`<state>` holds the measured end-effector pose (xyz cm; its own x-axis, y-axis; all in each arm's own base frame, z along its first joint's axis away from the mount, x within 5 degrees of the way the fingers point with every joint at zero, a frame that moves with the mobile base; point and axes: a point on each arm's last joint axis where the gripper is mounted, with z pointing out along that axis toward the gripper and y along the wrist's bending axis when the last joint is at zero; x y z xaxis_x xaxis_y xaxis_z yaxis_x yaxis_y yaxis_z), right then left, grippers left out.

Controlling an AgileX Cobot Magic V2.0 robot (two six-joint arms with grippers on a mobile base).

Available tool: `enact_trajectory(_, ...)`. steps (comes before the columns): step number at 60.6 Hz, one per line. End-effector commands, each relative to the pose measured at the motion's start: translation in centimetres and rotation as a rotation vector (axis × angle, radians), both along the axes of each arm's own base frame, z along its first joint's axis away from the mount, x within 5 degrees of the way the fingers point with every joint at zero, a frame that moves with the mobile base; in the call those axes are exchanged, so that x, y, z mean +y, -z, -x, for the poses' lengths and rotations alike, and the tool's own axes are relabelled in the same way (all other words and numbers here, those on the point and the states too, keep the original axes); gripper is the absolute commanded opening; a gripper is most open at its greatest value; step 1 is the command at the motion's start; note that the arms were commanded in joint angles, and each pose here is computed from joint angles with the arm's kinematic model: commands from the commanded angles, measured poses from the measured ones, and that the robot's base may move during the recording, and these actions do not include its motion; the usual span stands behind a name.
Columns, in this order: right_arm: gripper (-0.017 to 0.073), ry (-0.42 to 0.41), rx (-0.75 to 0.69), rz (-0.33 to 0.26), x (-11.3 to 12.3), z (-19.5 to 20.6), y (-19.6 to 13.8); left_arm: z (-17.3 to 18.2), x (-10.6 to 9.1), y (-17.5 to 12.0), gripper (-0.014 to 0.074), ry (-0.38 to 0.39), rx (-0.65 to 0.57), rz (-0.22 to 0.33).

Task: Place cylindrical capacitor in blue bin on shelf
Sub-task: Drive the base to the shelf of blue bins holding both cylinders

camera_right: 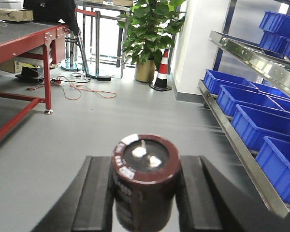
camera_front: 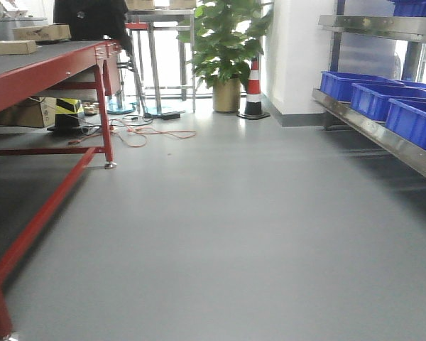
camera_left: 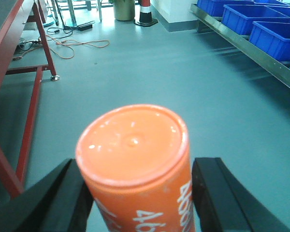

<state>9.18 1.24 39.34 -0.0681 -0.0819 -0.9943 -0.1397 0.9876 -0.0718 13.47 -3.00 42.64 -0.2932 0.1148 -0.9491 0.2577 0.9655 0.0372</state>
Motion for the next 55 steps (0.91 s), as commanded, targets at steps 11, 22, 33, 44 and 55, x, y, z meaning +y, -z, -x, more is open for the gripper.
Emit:
enact_trajectory(11, -0.0162, 0.003, -0.035, 0.001, -0.04, 0.06, -0.48, 0.18, -0.08, -0.34, -0.0111, 0.007, -0.021, 0.010)
enact_trajectory(22, -0.0162, 0.003, -0.035, 0.001, -0.04, 0.06, -0.48, 0.18, -0.08, -0.34, -0.0111, 0.007, -0.021, 0.010)
enact_trajectory(33, -0.0162, 0.003, -0.035, 0.001, -0.04, 0.06, -0.48, 0.18, -0.08, -0.34, -0.0111, 0.007, -0.021, 0.010)
enact_trajectory(44, -0.0162, 0.003, -0.035, 0.001, -0.04, 0.06, -0.48, 0.18, -0.08, -0.34, -0.0111, 0.007, -0.021, 0.010)
enact_trajectory(55, -0.0162, 0.003, -0.035, 0.001, -0.04, 0.06, -0.48, 0.18, -0.08, -0.34, -0.0111, 0.007, -0.021, 0.010)
